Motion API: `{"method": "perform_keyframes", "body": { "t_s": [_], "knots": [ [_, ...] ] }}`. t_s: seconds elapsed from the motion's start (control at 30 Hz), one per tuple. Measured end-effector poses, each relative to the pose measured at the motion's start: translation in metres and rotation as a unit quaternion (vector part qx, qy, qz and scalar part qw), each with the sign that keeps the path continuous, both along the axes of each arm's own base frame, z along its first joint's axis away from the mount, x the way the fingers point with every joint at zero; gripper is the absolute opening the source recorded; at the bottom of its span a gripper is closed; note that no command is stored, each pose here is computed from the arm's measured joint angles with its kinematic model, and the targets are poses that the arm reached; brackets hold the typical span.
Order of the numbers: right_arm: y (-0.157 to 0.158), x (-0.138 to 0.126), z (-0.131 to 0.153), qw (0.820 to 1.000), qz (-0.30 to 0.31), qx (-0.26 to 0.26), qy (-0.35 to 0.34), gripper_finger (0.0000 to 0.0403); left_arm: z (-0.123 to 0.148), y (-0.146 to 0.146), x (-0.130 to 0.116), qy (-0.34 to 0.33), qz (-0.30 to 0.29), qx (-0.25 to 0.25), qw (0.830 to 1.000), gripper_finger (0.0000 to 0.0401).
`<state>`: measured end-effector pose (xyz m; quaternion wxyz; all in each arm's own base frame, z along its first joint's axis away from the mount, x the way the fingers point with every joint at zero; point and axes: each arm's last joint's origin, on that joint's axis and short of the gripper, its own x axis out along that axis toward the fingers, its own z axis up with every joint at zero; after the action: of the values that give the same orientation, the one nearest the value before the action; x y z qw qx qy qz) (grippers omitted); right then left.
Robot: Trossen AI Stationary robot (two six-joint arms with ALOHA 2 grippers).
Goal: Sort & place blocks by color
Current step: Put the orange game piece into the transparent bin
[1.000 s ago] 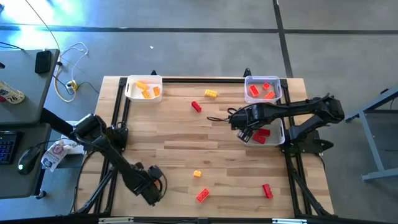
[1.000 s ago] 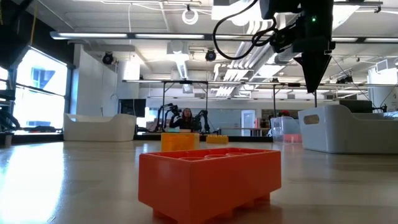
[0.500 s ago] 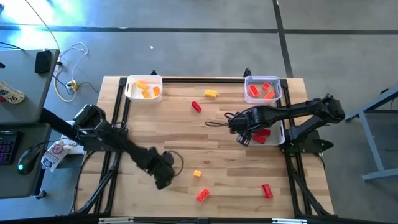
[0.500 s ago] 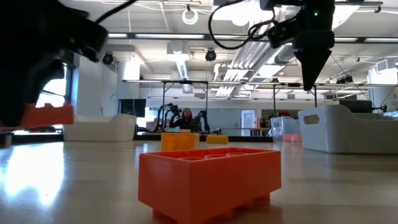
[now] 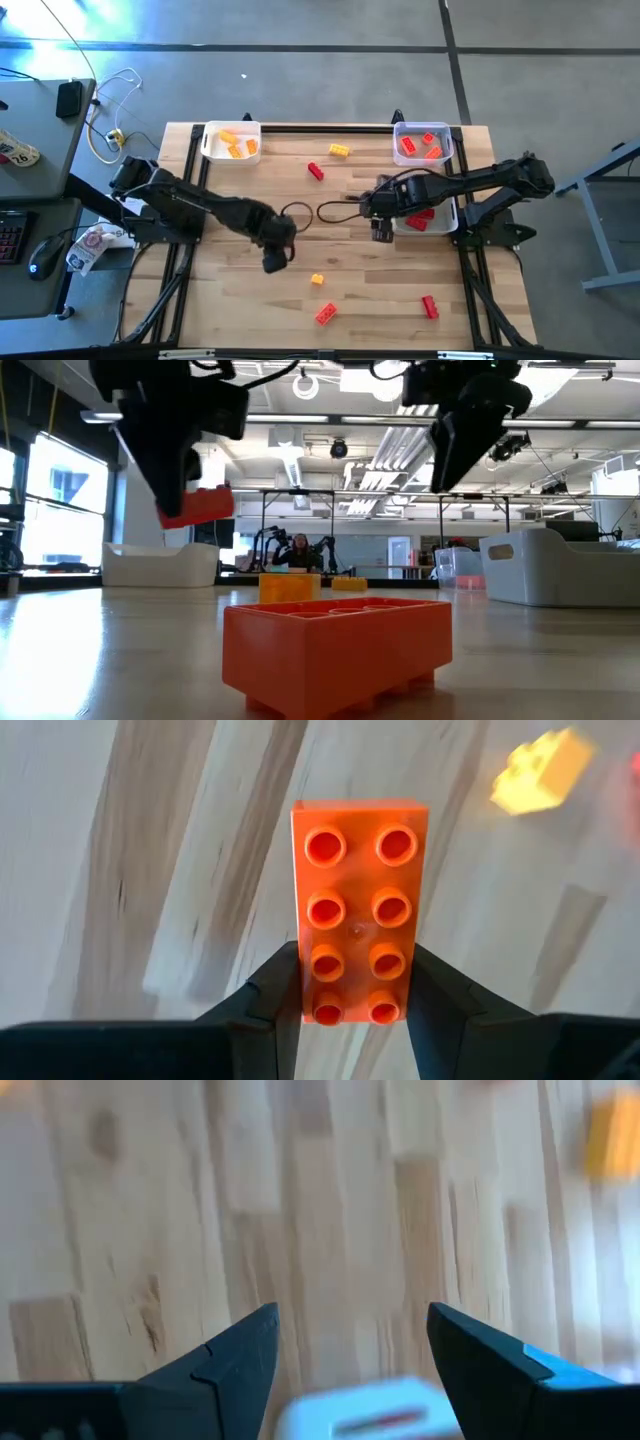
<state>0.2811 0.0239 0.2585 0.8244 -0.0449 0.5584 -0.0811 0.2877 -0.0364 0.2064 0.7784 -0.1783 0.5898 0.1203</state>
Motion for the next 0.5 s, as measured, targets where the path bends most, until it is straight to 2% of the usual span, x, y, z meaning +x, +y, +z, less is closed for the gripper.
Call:
{"method": "perform_keyframes", "body": {
  "t_s": [0.2, 0.37, 0.5],
  "knots": [
    [0.003, 0.016, 0.007, 0.992, 0.098, -0.020, -0.072, 0.0243, 0.003, 0.022, 0.011, -0.049, -0.053, -0.029, 0.997, 0.0109],
    [0.006, 0.027, 0.015, 0.975, 0.179, -0.016, -0.134, 0.0243, 0.007, 0.041, 0.019, -0.102, -0.090, -0.062, 0.989, 0.0109],
    [0.009, 0.033, 0.020, 0.959, 0.221, -0.018, -0.175, 0.0243, 0.012, 0.055, 0.025, -0.156, -0.116, -0.086, 0.977, 0.0109]
  ]
}}
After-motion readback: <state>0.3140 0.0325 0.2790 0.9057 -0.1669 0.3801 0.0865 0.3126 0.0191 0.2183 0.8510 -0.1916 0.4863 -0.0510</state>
